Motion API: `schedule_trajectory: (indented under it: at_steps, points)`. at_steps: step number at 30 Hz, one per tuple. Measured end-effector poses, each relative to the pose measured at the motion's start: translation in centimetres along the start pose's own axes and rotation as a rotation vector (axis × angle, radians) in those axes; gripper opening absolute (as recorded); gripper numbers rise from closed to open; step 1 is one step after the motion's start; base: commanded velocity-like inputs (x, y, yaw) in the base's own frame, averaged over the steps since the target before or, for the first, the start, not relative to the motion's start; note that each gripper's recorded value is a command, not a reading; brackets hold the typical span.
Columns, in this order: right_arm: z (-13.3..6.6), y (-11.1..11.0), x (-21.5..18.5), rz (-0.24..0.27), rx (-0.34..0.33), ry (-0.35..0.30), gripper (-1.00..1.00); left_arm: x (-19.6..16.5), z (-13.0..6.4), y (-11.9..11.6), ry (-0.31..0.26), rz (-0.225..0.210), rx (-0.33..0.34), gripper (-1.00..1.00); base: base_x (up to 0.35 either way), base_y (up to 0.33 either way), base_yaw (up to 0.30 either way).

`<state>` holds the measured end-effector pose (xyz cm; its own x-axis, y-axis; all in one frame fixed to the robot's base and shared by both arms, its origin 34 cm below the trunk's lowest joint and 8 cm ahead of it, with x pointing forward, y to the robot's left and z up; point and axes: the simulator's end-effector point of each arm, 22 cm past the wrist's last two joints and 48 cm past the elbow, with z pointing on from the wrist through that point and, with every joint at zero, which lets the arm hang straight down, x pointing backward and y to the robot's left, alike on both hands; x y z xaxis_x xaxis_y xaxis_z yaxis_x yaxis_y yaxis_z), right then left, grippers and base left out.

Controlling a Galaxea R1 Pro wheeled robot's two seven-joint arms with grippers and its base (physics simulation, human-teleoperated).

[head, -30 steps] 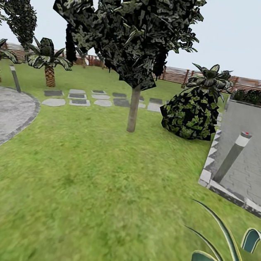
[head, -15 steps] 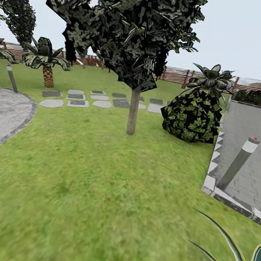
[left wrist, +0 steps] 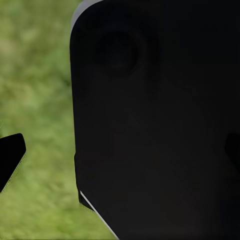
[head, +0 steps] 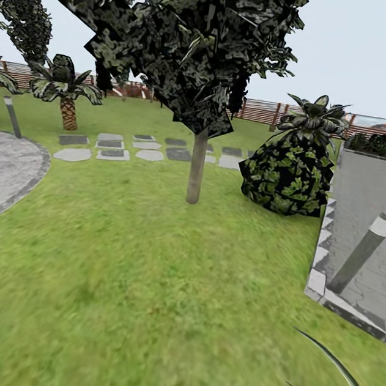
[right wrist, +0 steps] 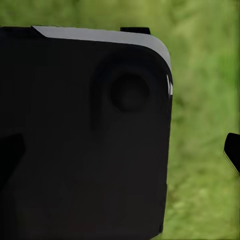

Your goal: Take the three Easter eggs out of the wicker basket on the lawn in the garden, then place them on the lawn next to a single tree (choose any tree) so that all three eggs are next to the same tree and none are left in the basket.

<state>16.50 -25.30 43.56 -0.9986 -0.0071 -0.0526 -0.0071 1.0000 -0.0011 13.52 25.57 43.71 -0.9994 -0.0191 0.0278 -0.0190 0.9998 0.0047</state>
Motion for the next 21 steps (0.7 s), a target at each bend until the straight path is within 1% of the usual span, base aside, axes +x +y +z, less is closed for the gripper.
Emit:
schedule_trajectory:
  at_steps: [3, 15, 21]
  points:
    - [0.00, 0.01, 0.00, 0.000, 0.000, 0.000, 1.00, 0.00, 0.00, 0.00, 0.000, 0.000, 0.000, 1.00, 0.328, 0.000, 0.188]
    - [0.00, 0.01, -0.01, 0.000, 0.000, 0.000, 1.00, 0.01, 0.00, 0.00, 0.000, 0.000, 0.000, 1.00, 0.328, 0.000, 0.280]
    - [0.00, -0.16, 0.00, -0.001, 0.002, 0.000, 1.00, 0.00, 0.00, 0.00, 0.000, 0.000, 0.000, 1.00, 0.328, 0.000, 0.069]
